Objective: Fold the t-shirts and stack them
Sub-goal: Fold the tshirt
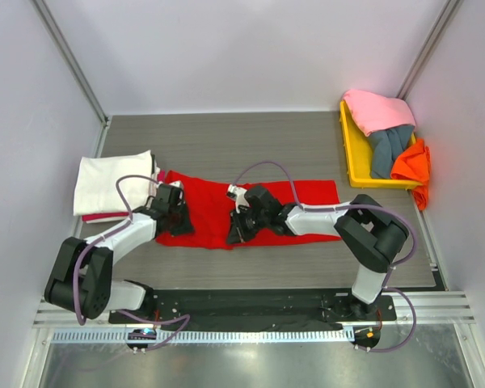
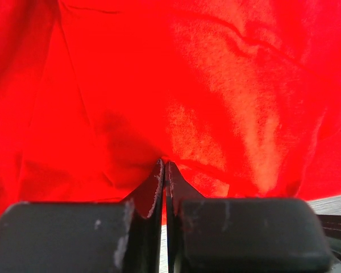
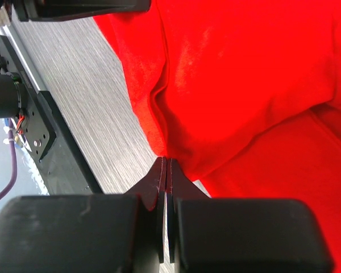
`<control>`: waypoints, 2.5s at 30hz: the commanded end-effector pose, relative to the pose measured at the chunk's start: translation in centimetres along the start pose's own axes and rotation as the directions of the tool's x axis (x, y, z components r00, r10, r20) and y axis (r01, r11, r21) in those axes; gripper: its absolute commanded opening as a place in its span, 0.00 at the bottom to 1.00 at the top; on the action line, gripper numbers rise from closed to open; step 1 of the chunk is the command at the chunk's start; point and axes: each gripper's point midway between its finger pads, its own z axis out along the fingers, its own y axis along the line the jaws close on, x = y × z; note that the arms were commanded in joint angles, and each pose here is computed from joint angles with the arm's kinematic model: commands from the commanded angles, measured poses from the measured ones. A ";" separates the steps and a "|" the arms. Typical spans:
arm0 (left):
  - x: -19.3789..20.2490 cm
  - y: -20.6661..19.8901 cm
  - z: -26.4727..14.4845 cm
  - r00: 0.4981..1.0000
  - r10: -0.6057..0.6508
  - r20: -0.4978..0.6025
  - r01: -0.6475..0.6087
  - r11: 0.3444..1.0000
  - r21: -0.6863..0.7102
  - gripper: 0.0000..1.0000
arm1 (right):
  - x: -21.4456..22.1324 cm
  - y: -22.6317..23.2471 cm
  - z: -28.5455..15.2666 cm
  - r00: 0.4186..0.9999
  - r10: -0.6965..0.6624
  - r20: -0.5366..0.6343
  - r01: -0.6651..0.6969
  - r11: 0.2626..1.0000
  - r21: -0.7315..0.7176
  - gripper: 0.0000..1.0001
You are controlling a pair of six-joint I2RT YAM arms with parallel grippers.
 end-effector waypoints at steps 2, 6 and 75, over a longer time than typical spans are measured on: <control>-1.2 -1.0 -0.6 1.000 0.012 0.028 -0.013 1.000 0.023 0.00 | -2.3 1.0 -0.7 0.998 -0.005 0.068 0.007 0.999 -0.040 0.01; -2.2 -1.5 -1.3 0.996 -0.020 0.091 0.015 0.998 0.055 0.00 | -2.5 0.3 -0.6 0.998 0.029 0.059 -0.027 0.999 -0.045 0.01; -3.9 2.3 -1.3 0.958 -0.203 0.204 0.210 0.978 -0.016 0.00 | 0.8 -3.5 1.6 0.973 0.174 -0.149 -0.167 0.984 0.056 0.11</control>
